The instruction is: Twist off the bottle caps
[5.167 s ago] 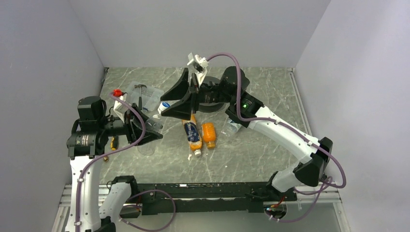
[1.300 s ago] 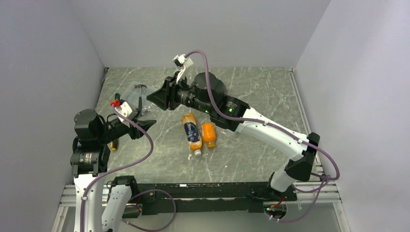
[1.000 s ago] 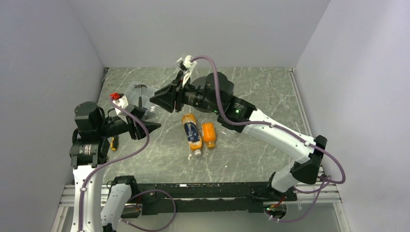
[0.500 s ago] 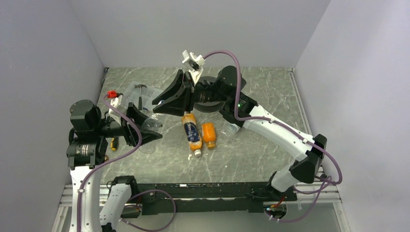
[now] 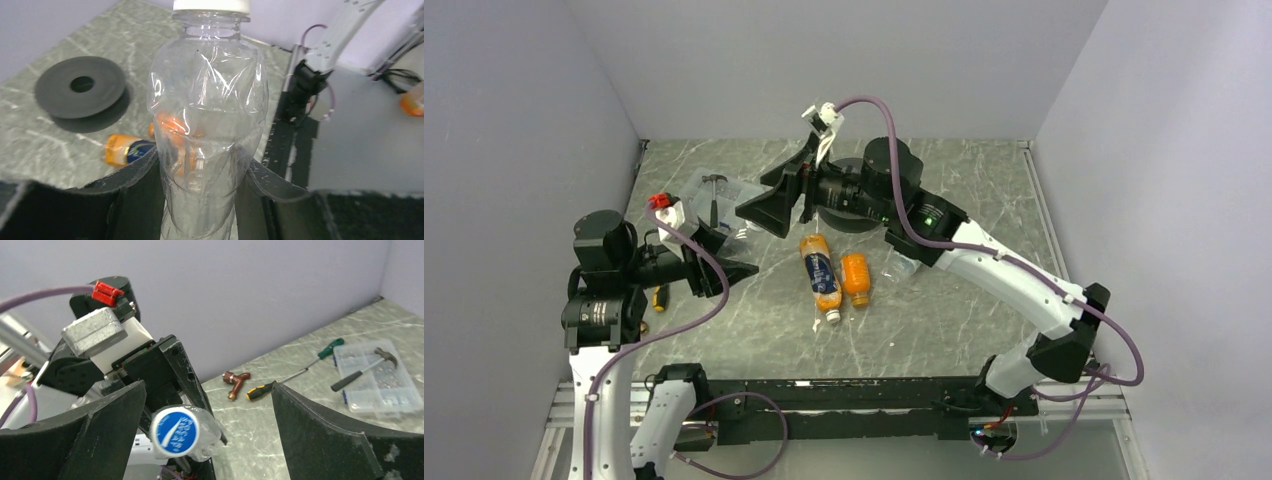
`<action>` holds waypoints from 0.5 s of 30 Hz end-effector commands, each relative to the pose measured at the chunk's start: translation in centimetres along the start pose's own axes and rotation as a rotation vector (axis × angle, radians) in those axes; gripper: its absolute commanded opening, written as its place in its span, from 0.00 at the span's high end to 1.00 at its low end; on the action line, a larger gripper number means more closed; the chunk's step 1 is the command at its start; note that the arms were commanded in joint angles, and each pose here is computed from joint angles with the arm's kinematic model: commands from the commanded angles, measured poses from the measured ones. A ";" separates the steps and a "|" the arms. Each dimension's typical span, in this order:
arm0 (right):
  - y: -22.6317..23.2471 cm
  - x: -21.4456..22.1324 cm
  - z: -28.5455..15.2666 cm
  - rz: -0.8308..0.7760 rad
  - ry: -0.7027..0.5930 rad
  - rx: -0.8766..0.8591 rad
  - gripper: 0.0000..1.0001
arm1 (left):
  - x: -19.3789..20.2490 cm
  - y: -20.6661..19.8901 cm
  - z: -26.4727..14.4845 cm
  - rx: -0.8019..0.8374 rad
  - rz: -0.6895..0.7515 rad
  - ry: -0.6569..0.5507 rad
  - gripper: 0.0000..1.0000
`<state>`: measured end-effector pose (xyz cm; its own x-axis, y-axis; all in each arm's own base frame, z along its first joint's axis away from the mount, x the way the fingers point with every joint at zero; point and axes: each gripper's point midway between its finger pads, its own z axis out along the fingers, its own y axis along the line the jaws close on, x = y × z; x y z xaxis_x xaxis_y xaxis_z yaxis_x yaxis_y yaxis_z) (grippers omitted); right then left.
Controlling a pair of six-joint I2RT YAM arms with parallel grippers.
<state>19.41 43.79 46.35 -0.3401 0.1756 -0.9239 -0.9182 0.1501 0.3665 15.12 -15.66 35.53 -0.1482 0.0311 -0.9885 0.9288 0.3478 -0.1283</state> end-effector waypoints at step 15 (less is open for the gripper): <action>-1.4 0.1 0.4 0.072 0.011 0.231 0.12 | 1.2 4.3 -0.8 -0.235 0.189 0.025 0.81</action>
<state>20.24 43.66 45.19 -0.3908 0.1610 -0.9063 -0.8399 0.3407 0.4226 18.42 -13.62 33.16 -0.0635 0.1116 -0.9917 0.8456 0.5339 0.0059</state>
